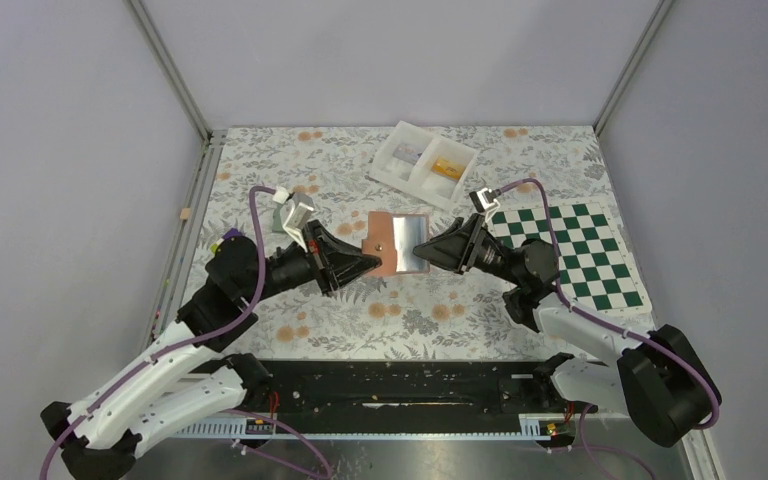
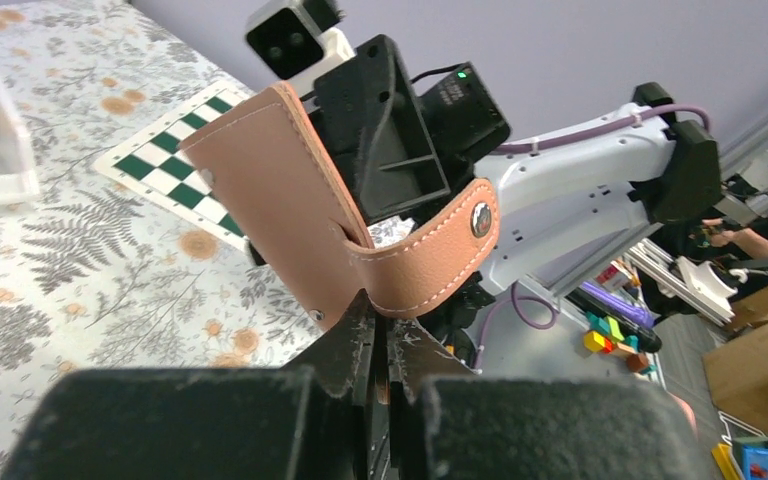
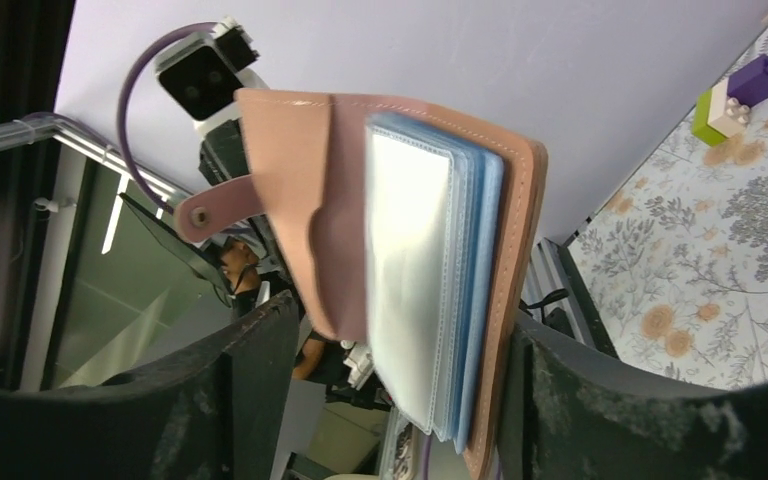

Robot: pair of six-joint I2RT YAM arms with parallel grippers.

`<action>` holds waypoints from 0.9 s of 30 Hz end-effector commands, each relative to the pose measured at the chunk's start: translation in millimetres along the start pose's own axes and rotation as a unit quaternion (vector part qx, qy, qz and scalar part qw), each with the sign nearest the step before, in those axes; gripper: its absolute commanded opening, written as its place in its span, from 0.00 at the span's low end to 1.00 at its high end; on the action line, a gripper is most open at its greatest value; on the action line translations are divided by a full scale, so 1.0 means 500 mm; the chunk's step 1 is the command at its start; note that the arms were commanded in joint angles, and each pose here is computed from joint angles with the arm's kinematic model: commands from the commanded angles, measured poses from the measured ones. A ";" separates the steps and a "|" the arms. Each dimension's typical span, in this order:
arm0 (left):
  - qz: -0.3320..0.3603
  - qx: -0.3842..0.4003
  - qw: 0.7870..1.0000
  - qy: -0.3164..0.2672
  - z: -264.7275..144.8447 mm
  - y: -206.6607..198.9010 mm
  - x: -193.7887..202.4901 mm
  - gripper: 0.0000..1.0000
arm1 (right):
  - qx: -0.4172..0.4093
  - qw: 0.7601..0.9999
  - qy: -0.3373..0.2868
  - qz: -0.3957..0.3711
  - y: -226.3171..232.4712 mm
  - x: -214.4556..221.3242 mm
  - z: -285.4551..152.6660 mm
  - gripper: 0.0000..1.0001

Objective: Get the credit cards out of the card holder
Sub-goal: Open the card holder at the center of the board.

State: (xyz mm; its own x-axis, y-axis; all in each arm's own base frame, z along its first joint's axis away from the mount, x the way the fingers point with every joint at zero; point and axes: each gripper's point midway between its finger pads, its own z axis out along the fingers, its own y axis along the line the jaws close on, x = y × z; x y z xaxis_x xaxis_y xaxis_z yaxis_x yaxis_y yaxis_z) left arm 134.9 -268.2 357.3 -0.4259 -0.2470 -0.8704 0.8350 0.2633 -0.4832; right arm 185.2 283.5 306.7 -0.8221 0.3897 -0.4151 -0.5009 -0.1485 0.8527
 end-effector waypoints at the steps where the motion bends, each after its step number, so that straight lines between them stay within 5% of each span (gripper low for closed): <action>1: 0.014 -0.047 0.999 -0.017 -0.008 0.044 -0.011 0.00 | -0.062 0.997 -0.003 -0.040 0.082 -0.010 -0.004 0.68; 12: 0.007 -0.069 0.998 0.000 -0.005 0.086 0.015 0.00 | -0.027 0.998 -0.012 -0.062 0.072 -0.011 -0.012 0.45; 20: 0.015 -0.044 0.999 -0.007 -0.004 0.067 0.007 0.00 | 0.059 0.996 -0.008 -0.066 0.007 -0.010 -0.016 0.61; 27: 0.013 -0.043 0.999 -0.008 -0.003 0.070 0.012 0.00 | 0.052 0.996 -0.015 -0.068 0.015 -0.014 -0.017 0.44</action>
State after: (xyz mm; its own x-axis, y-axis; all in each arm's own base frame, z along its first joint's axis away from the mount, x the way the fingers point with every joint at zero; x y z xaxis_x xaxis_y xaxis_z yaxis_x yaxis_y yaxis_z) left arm 160.1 -258.1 316.5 -0.4596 -0.2086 -0.8633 0.7753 0.3799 -0.5046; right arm 185.0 275.3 285.2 -0.7929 0.3912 -0.4672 -0.4978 0.0264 0.8669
